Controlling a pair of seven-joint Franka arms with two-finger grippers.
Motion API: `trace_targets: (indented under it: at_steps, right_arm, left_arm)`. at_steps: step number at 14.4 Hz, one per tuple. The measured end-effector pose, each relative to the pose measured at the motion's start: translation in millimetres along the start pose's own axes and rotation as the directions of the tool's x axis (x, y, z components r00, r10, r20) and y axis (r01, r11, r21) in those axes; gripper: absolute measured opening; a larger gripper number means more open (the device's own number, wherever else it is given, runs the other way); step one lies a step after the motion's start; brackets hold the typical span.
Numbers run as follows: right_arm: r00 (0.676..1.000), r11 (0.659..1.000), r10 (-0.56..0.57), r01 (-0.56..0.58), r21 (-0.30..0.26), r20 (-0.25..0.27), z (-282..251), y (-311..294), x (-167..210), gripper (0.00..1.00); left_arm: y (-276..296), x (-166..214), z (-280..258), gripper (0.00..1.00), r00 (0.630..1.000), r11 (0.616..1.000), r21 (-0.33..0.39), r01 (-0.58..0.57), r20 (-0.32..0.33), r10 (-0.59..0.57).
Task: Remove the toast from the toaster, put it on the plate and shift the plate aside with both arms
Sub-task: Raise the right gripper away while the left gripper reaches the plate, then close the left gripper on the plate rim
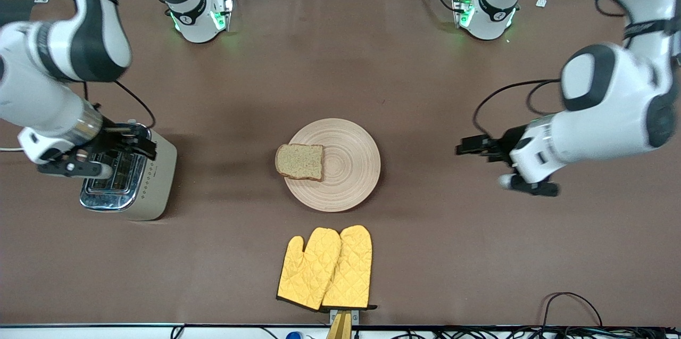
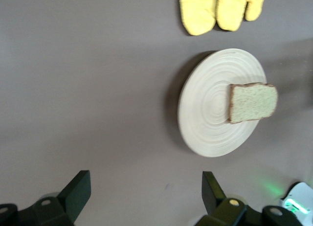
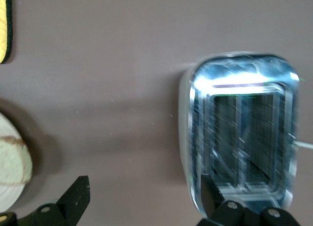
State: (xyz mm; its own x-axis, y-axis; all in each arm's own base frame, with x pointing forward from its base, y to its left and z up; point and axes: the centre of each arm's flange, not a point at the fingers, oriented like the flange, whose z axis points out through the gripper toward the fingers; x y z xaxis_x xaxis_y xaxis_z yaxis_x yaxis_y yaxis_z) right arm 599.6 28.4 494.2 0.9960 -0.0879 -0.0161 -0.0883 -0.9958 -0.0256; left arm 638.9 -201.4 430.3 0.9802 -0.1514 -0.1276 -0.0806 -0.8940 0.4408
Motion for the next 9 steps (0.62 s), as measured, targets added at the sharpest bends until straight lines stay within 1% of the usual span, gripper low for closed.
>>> trace_targets:
  at_steps: [2, 4, 5, 6, 7, 8, 9]
  right_arm:
    - [0.999, 1.0, 0.026, -0.026, 0.005, 0.029, -42, 19, -6, 1.0]
    - [0.999, 0.999, 0.037, -0.038, 0.009, 0.04, -75, 32, -15, 1.0]
    - [0.999, 0.999, 0.037, -0.037, 0.011, 0.037, -88, 35, -20, 1.0]
    - [0.999, 0.999, 0.035, -0.035, 0.012, 0.029, -98, 38, -25, 1.0]
    - [0.999, 0.999, 0.035, -0.035, 0.015, 0.024, -106, 41, -29, 1.0]
    - [0.999, 0.999, 0.036, -0.037, 0.021, 0.022, -112, 44, -33, 1.0]
    - [0.999, 0.999, 0.039, -0.04, 0.027, 0.023, -117, 48, -36, 1.0]
  left_arm:
    - [9, 9, 48, 1.0, 0.999, 0.999, -0.031, -0.031, 0.017, 0.031]
    - [7, 15, 90, 0.97, 0.997, 0.995, -0.078, -0.055, 0.041, 0.058]
    - [1, 18, 109, 0.89, 0.996, 0.991, -0.119, -0.067, 0.053, 0.074]
    - [-6, 21, 128, 0.89, 0.995, 0.984, -0.165, -0.073, 0.059, 0.083]
    - [-13, 25, 146, 0.85, 0.994, 0.975, -0.208, -0.078, 0.056, 0.091]
    - [-19, 27, 165, 0.85, 0.994, 0.967, -0.242, -0.083, 0.048, 0.097]
    - [-23, 29, 183, 0.78, 0.994, 0.959, -0.27, -0.084, 0.043, 0.099]
